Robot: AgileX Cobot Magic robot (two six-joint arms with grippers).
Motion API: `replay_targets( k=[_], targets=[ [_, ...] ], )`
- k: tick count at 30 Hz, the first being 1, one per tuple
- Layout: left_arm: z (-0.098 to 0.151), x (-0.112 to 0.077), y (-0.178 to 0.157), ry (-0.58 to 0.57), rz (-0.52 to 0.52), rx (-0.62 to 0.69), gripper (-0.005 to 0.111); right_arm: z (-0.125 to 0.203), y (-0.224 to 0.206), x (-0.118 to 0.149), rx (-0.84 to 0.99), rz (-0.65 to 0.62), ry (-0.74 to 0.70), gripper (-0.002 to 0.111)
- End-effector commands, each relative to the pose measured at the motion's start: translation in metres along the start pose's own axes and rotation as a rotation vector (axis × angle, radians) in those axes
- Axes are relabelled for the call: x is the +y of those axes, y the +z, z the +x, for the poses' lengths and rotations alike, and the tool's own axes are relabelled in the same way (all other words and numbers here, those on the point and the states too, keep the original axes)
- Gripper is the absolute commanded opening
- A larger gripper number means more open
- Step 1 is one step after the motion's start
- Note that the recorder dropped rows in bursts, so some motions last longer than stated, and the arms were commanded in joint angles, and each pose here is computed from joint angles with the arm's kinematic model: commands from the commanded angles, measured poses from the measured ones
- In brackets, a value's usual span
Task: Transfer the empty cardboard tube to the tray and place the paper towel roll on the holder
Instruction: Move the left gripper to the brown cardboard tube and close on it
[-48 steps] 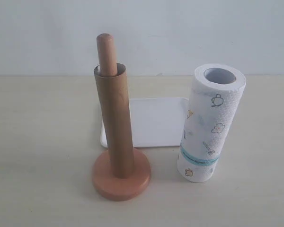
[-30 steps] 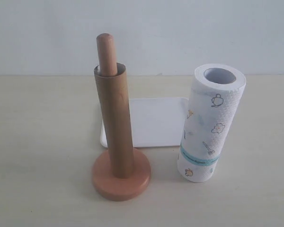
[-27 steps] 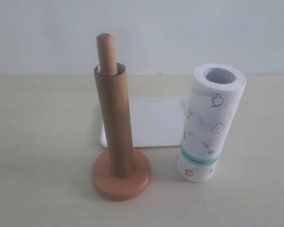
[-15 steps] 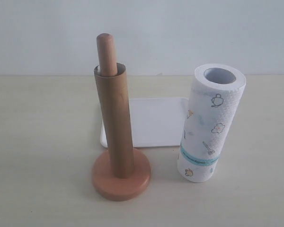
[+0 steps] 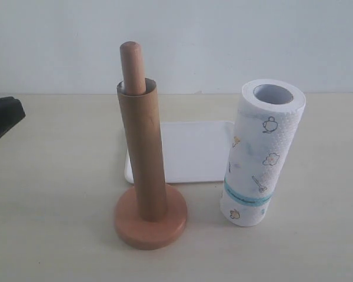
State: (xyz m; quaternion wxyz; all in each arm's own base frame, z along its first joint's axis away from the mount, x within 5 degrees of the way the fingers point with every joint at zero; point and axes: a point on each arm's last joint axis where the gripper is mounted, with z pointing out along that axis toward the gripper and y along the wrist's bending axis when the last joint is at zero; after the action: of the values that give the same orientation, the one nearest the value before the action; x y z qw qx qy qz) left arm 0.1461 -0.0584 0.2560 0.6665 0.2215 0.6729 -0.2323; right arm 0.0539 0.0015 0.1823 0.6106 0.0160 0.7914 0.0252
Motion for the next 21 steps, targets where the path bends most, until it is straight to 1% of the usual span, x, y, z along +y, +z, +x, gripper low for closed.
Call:
replay_targets(
  k=[1,5,8,10,16,19,21],
  targets=[
    [0.004,0.002,0.005,-0.024,0.017,0.026,0.005,-0.001,0.000,0.000,-0.014,-0.001,-0.006,0.000],
    [0.009,0.004,0.008,-0.034,0.024,0.055,0.004,-0.001,0.000,0.000,-0.014,-0.001,-0.006,0.000],
    [0.015,0.000,0.011,0.009,0.090,0.087,0.004,-0.001,0.000,0.000,-0.014,-0.001,-0.006,0.000],
    [0.018,-0.002,0.012,0.008,0.127,0.092,0.004,-0.001,0.000,0.000,-0.014,-0.001,-0.006,0.000],
    [0.029,0.001,0.018,-0.025,0.144,0.147,0.005,-0.001,0.000,0.000,-0.014,-0.001,-0.006,0.000],
    [0.032,-0.001,0.021,-0.048,0.190,0.146,0.017,-0.001,0.000,0.000,-0.014,-0.001,-0.006,0.000],
    [0.035,0.000,0.024,-0.068,0.203,0.154,0.030,-0.001,0.000,0.000,-0.014,-0.001,-0.006,0.000]
  ],
)
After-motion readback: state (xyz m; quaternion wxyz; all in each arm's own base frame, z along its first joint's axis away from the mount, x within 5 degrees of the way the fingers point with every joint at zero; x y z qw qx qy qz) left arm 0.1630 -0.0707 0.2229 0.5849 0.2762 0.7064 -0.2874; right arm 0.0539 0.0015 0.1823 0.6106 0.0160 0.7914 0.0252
